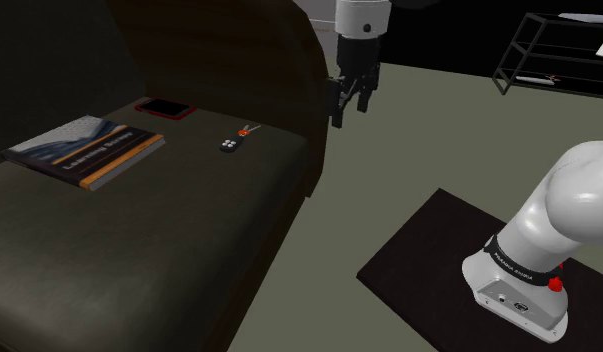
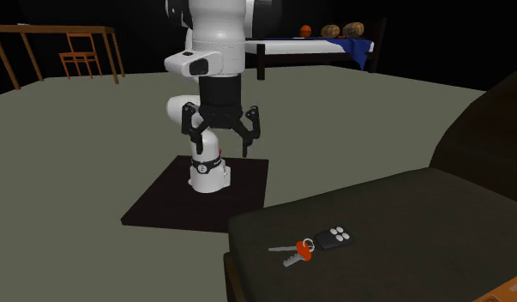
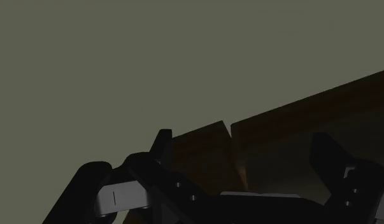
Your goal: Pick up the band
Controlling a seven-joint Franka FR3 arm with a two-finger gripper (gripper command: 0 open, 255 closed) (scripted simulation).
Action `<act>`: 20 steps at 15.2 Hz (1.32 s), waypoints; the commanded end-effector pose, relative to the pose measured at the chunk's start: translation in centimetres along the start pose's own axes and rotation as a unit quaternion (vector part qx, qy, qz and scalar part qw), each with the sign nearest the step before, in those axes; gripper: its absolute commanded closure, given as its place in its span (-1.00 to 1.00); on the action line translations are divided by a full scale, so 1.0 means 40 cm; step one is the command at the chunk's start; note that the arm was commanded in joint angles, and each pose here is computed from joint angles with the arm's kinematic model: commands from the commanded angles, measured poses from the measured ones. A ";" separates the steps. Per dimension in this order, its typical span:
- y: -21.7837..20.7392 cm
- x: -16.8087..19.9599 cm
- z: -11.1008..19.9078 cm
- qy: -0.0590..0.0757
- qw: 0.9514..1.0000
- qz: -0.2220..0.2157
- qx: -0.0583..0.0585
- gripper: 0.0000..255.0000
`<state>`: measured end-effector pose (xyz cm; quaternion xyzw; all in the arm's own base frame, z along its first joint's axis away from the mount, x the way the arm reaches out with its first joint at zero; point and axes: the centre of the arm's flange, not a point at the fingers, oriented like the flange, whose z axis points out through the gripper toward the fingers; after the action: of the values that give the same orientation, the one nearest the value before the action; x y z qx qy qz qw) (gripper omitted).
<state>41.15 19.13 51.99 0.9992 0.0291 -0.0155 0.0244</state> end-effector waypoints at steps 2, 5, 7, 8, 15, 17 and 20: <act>-0.074 0.051 -0.004 0.004 1.000 0.014 0.005 -1.00; -0.150 0.107 -0.005 0.007 1.000 0.026 0.009 -1.00; -0.200 0.145 -0.006 0.010 0.999 0.035 0.012 -1.00; -0.225 0.164 -0.007 0.011 0.999 0.039 0.014 -1.00; -0.394 0.305 -0.016 0.020 0.997 0.069 0.024 -1.00; -0.441 0.347 -0.019 0.023 0.996 0.077 0.027 -1.00; -0.476 0.380 -0.009 0.024 0.996 0.083 0.029 -1.00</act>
<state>54.83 38.55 51.15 0.9986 -0.0517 0.0095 -0.0034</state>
